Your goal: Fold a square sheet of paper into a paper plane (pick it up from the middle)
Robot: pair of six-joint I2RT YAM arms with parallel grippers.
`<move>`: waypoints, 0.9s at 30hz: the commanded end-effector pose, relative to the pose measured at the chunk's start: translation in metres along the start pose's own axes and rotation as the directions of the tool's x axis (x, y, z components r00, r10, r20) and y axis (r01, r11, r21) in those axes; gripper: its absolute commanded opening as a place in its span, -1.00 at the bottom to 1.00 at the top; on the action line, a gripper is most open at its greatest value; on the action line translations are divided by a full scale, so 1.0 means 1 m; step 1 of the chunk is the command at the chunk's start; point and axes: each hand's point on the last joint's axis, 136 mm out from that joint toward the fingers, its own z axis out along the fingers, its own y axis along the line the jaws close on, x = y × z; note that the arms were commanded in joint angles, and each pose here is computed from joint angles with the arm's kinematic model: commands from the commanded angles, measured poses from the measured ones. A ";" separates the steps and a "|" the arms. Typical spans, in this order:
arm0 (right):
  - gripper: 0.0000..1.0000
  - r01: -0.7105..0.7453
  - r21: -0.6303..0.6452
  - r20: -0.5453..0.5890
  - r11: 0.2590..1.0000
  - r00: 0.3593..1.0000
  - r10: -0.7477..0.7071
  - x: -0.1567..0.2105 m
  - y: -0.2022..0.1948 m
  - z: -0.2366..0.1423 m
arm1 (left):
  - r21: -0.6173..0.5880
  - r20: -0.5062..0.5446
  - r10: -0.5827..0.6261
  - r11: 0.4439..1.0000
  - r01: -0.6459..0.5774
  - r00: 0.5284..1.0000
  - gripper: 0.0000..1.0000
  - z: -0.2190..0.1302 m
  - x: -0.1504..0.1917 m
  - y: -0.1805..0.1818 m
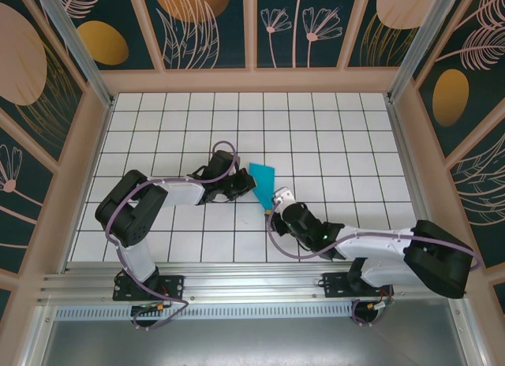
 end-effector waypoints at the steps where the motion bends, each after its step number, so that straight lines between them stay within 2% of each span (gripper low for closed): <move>1: -0.06 0.115 0.083 0.063 0.990 0.991 -0.120 -0.028 -0.004 0.010 | 0.001 0.014 0.030 1.000 -0.030 0.999 -0.96 -0.004 -0.002 -0.006; 6: -0.08 0.195 0.065 0.040 0.979 0.979 -0.198 -0.033 0.009 0.030 | 0.004 0.019 0.022 1.000 -0.022 1.000 -0.96 -0.004 -0.002 -0.006; 12: -0.09 0.221 0.040 0.025 0.974 0.975 -0.223 -0.031 0.023 0.049 | 0.011 0.015 0.022 1.000 -0.022 1.000 -0.96 -0.005 -0.002 -0.009; 18: -0.20 0.272 0.119 -0.016 0.955 0.962 -0.272 -0.023 0.016 0.068 | 0.009 0.015 0.021 1.000 -0.021 1.000 -0.96 -0.005 -0.002 -0.009; 27: -0.38 0.302 0.155 -0.015 0.941 0.953 -0.304 -0.021 0.013 0.079 | 0.011 0.011 0.019 1.000 -0.019 1.000 -0.95 -0.006 -0.001 -0.010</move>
